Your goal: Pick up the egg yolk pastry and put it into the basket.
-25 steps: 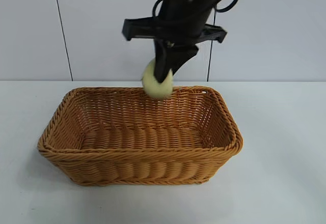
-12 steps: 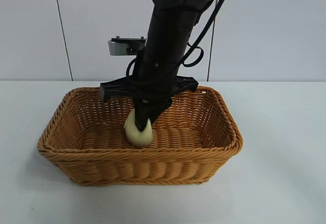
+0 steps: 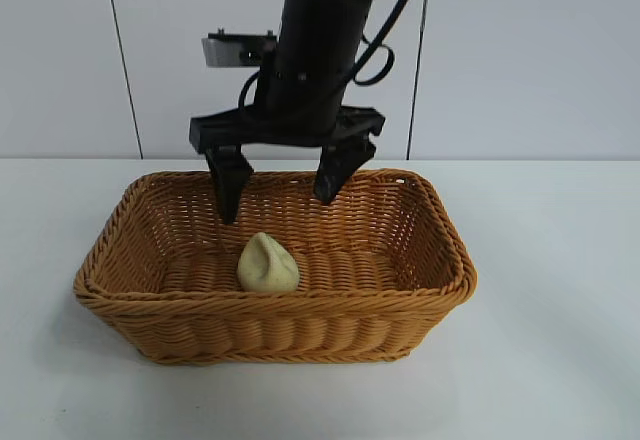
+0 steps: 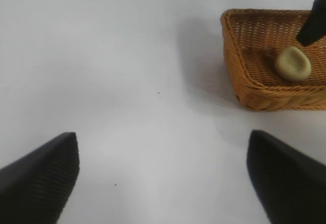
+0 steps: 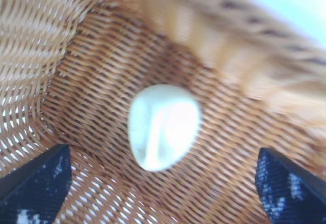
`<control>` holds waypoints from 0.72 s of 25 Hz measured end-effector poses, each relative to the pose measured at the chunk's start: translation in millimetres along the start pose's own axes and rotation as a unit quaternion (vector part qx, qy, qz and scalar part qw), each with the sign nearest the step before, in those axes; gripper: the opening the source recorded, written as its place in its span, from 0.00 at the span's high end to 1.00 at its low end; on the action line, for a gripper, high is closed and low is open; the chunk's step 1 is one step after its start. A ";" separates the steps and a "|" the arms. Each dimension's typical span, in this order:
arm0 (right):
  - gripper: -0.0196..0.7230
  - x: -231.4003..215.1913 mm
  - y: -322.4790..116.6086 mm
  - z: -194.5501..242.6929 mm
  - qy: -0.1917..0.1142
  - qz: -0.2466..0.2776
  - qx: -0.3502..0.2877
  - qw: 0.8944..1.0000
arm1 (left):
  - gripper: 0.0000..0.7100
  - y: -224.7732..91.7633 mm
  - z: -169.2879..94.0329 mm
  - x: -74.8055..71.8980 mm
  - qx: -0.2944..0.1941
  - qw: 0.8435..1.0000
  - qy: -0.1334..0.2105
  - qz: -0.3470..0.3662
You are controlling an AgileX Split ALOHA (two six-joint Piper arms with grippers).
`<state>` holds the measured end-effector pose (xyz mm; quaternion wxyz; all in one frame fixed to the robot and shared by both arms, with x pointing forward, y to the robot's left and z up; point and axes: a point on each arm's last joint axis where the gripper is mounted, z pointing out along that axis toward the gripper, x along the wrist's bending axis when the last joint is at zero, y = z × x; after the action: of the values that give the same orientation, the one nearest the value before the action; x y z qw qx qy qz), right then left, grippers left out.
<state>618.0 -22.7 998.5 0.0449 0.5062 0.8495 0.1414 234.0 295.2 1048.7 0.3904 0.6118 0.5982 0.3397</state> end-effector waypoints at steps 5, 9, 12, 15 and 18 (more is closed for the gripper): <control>0.04 -20.5 17.8 -36.7 -0.030 0.014 -0.026 0.999 | 0.03 0.0 0.0 0.0 0.000 1.000 0.000 0.000; 0.04 -59.3 21.7 -43.0 -0.043 0.057 -0.033 0.997 | 0.03 0.0 0.0 0.0 0.000 1.000 0.000 0.000; 0.04 -96.4 20.6 -45.9 -0.057 0.094 -0.035 0.993 | 0.03 0.0 0.0 0.0 0.000 1.000 0.000 0.000; 0.04 -137.6 16.3 -50.1 -0.071 0.135 -0.036 0.988 | 0.03 0.0 0.0 0.0 0.000 1.000 0.000 0.000; 0.04 -184.8 6.8 -56.2 -0.087 0.182 -0.038 0.979 | 0.03 0.0 0.0 0.0 0.000 1.000 0.000 0.000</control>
<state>700.8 -192.0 1041.8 0.1112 0.6605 0.7302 0.1349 234.0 295.2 1048.7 0.3906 0.6115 0.5985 0.3395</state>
